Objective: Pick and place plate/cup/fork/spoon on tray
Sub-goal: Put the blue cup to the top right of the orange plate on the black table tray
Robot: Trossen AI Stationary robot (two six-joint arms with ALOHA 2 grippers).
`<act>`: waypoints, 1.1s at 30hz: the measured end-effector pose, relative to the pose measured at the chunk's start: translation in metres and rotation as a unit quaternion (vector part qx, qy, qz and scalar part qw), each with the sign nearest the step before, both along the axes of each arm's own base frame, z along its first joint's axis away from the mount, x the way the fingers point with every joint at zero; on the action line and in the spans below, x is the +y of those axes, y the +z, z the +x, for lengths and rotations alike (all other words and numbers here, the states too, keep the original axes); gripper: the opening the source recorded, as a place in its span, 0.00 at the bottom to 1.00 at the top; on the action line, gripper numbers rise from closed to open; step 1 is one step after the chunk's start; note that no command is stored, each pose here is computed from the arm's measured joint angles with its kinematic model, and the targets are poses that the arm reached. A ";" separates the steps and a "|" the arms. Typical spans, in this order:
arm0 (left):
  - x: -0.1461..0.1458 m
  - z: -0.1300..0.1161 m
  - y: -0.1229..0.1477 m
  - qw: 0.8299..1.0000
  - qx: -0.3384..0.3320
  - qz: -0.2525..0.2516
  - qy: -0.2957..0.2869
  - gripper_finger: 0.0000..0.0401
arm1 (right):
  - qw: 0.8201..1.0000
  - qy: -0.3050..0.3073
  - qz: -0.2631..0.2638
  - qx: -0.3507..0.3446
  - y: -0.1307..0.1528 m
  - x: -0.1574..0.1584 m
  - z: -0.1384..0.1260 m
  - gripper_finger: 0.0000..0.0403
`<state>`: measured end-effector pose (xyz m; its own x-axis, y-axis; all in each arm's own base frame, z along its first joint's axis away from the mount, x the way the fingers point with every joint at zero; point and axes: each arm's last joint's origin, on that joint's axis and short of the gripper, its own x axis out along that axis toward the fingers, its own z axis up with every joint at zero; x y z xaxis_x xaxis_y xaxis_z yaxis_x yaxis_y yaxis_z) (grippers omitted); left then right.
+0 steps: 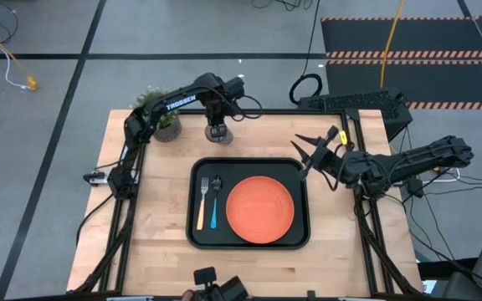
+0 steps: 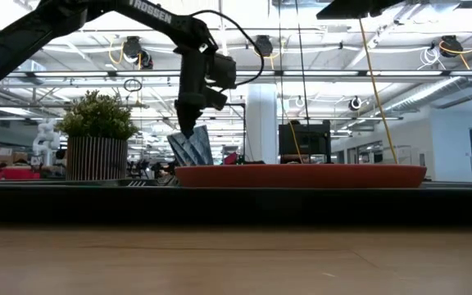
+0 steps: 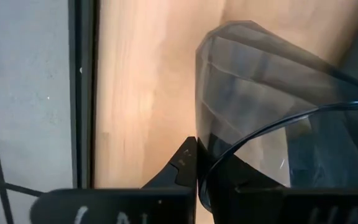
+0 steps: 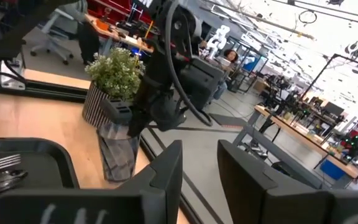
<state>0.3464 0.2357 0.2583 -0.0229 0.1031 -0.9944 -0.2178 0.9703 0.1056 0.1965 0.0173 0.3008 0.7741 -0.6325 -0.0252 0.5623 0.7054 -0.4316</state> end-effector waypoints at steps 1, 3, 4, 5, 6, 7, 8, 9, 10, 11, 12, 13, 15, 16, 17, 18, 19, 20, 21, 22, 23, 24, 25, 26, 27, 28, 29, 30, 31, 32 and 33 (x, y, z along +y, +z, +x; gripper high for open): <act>0.001 0.000 -0.002 1.000 -0.002 0.001 0.003 0.04 | 1.000 -0.002 -0.003 0.002 0.000 -0.001 0.000 0.24; 0.003 -0.001 -0.004 1.000 -0.005 0.000 0.006 0.05 | 1.000 -0.005 -0.005 0.003 0.000 -0.002 0.000 0.24; 0.003 -0.001 -0.006 1.000 -0.007 -0.005 0.004 0.04 | 1.000 -0.008 -0.005 0.003 0.000 -0.003 0.000 0.24; 0.003 -0.001 -0.009 1.000 -0.008 -0.016 0.001 0.03 | 1.000 -0.011 -0.006 0.002 0.001 -0.004 0.000 0.24; 0.002 -0.001 -0.014 1.000 -0.004 -0.026 -0.003 0.02 | 1.000 -0.013 -0.005 0.002 0.001 -0.005 0.000 0.24; 0.002 -0.001 -0.018 0.999 0.004 -0.034 -0.005 0.02 | 1.000 -0.015 -0.006 0.003 0.000 -0.006 0.000 0.24; 0.002 -0.001 -0.020 0.999 0.008 -0.038 -0.006 0.02 | 1.000 -0.017 -0.006 0.005 0.000 -0.007 0.000 0.24; 0.002 -0.002 -0.022 0.999 0.013 -0.041 -0.006 0.02 | 1.000 -0.018 -0.006 0.006 0.000 -0.007 0.000 0.24; 0.001 -0.002 -0.023 0.999 0.019 -0.043 -0.007 0.03 | 1.000 -0.019 -0.006 0.006 0.000 -0.008 0.000 0.24; 0.002 -0.002 -0.023 0.999 0.019 -0.044 -0.009 0.04 | 1.000 -0.019 -0.006 0.006 0.000 -0.008 0.001 0.24; 0.002 -0.002 -0.023 0.999 0.020 -0.043 -0.011 0.05 | 1.000 -0.019 -0.006 0.007 -0.001 -0.008 0.000 0.24; 0.002 -0.001 -0.024 0.999 0.019 -0.037 -0.013 0.05 | 1.000 -0.019 -0.007 0.008 -0.002 -0.008 0.000 0.24; 0.001 0.002 -0.023 1.000 0.022 -0.012 -0.006 0.07 | 1.000 -0.018 -0.007 0.012 -0.005 -0.008 0.000 0.24; 0.001 0.004 -0.021 1.000 0.023 0.003 -0.002 0.08 | 1.000 -0.018 -0.007 0.014 -0.006 -0.008 0.000 0.24; 0.001 0.005 -0.020 1.000 0.019 0.016 0.001 0.09 | 1.000 -0.019 -0.006 0.014 -0.007 -0.008 0.000 0.24; 0.001 0.007 -0.018 1.000 0.016 0.020 0.000 0.10 | 1.000 -0.019 -0.005 0.013 -0.007 -0.008 0.000 0.24; 0.000 0.008 -0.017 1.000 0.017 0.024 -0.002 0.11 | 1.000 -0.019 -0.002 0.011 -0.007 -0.008 0.000 0.24; -0.001 0.008 -0.017 1.000 0.017 0.025 -0.004 0.12 | 1.000 -0.019 0.000 0.009 -0.007 -0.008 0.000 0.24; -0.002 0.009 -0.016 0.999 0.020 0.028 -0.008 0.13 | 1.000 -0.019 0.001 0.008 -0.007 -0.008 0.000 0.24; -0.003 0.010 -0.014 0.999 0.020 0.032 -0.012 0.14 | 1.000 -0.019 0.001 0.008 -0.007 -0.008 0.000 0.24; -0.005 0.012 -0.013 0.999 0.017 0.034 -0.017 0.15 | 1.000 -0.018 0.003 0.007 -0.007 -0.007 0.000 0.24; -0.006 0.013 -0.012 0.999 0.015 0.035 -0.021 0.17 | 1.000 -0.017 0.005 0.005 -0.007 -0.007 0.000 0.24; -0.008 0.015 -0.010 0.999 0.014 0.036 -0.024 0.18 | 1.000 -0.015 0.008 0.004 -0.008 -0.006 0.000 0.24; -0.010 0.016 -0.009 0.999 0.011 0.038 -0.027 0.19 | 1.000 -0.015 0.010 0.004 -0.008 -0.006 0.000 0.24; -0.011 0.018 -0.006 0.999 0.007 0.041 -0.030 0.20 | 1.000 -0.015 0.010 0.006 -0.008 -0.006 0.000 0.24; -0.013 0.019 -0.004 0.998 0.004 0.045 -0.033 0.20 | 1.000 -0.015 0.010 0.007 -0.009 -0.006 0.000 0.24; -0.013 0.021 -0.001 0.998 0.001 0.051 -0.035 0.21 | 1.000 -0.015 0.012 0.008 -0.009 -0.006 0.000 0.24; -0.015 0.022 0.002 0.998 -0.003 0.054 -0.037 0.21 | 1.000 -0.015 0.014 0.009 -0.010 -0.006 0.000 0.24; -0.015 0.023 0.004 0.998 -0.006 0.057 -0.038 0.21 | 1.000 -0.015 0.015 0.010 -0.010 -0.006 0.000 0.24; -0.015 0.024 0.006 0.997 -0.010 0.059 -0.039 0.21 | 1.000 -0.016 0.016 0.012 -0.011 -0.006 0.000 0.24; -0.016 0.025 0.008 0.997 -0.013 0.061 -0.040 0.21 | 1.000 -0.016 0.016 0.013 -0.011 -0.006 0.000 0.24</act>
